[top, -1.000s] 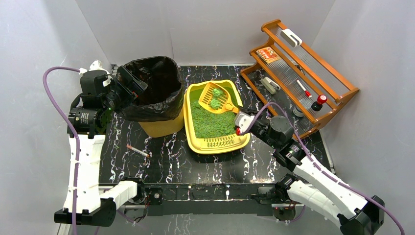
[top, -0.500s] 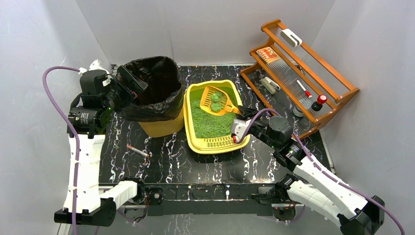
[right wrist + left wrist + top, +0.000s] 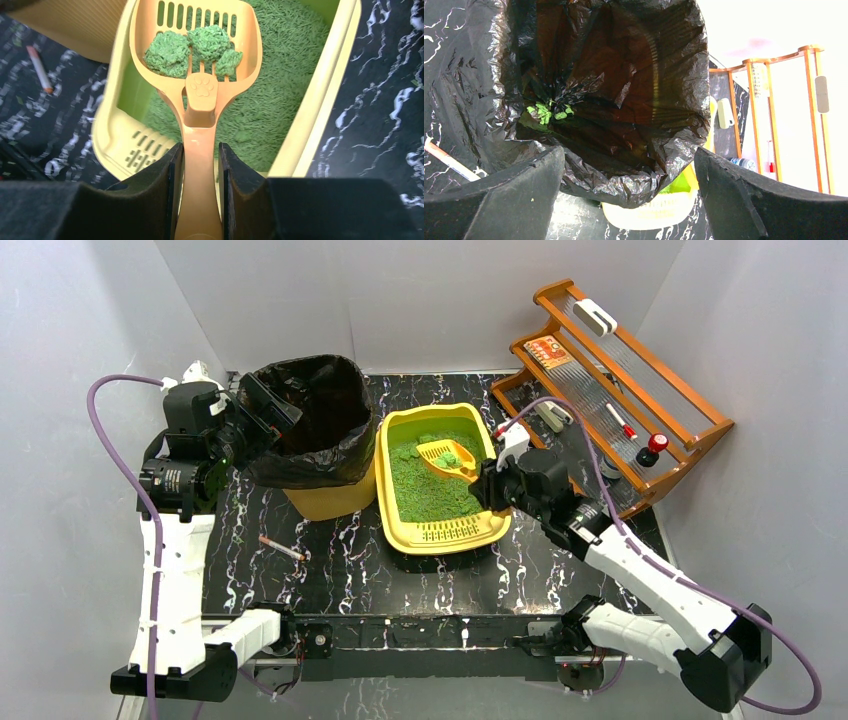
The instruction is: Clean the litter box
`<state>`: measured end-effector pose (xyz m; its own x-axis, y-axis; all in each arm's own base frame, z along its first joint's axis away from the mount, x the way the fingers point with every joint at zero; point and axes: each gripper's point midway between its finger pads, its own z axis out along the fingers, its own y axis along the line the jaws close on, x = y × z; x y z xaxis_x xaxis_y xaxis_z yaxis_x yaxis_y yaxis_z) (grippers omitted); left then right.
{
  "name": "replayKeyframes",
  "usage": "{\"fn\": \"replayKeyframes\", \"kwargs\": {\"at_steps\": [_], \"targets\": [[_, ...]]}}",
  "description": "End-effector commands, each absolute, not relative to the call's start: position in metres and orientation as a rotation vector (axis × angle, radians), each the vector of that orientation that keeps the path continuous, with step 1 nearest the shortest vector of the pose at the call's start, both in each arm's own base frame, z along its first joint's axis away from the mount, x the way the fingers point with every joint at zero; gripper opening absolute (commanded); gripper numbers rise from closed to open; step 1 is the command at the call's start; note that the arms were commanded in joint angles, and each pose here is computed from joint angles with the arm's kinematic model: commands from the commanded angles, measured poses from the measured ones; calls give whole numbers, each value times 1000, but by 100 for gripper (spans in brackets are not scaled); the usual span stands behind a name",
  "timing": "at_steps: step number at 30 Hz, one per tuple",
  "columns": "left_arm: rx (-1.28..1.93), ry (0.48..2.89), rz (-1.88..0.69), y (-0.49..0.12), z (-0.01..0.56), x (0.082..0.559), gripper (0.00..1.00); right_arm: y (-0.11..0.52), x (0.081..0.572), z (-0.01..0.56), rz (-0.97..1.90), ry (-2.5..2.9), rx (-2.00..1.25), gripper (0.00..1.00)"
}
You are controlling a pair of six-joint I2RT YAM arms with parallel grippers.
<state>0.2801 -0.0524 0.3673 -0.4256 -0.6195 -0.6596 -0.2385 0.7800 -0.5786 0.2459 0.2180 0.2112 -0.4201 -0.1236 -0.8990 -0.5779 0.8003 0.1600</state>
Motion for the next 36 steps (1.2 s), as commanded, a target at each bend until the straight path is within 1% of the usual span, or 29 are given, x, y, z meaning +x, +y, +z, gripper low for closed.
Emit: {"fn": "replayKeyframes", "kwargs": {"at_steps": [1,7,17,23,29,36], "targets": [[-624,1975,-509,-52,380,274,98,237,244,259,769,1976,-308,0],[-624,1969,-507,-52,381,272,98,250,233,255,911,2026,-244,0],[-623,1965,-511,-52,383,270,98,236,241,266,867,2023,-80,0],[-624,1965,-512,-52,383,270,98,244,235,261,952,2088,23,0],[-626,1966,-508,-51,382,270,98,252,233,266,1029,2079,52,0],[-616,1963,-502,-51,384,270,98,249,235,268,1002,2046,19,0]]}}
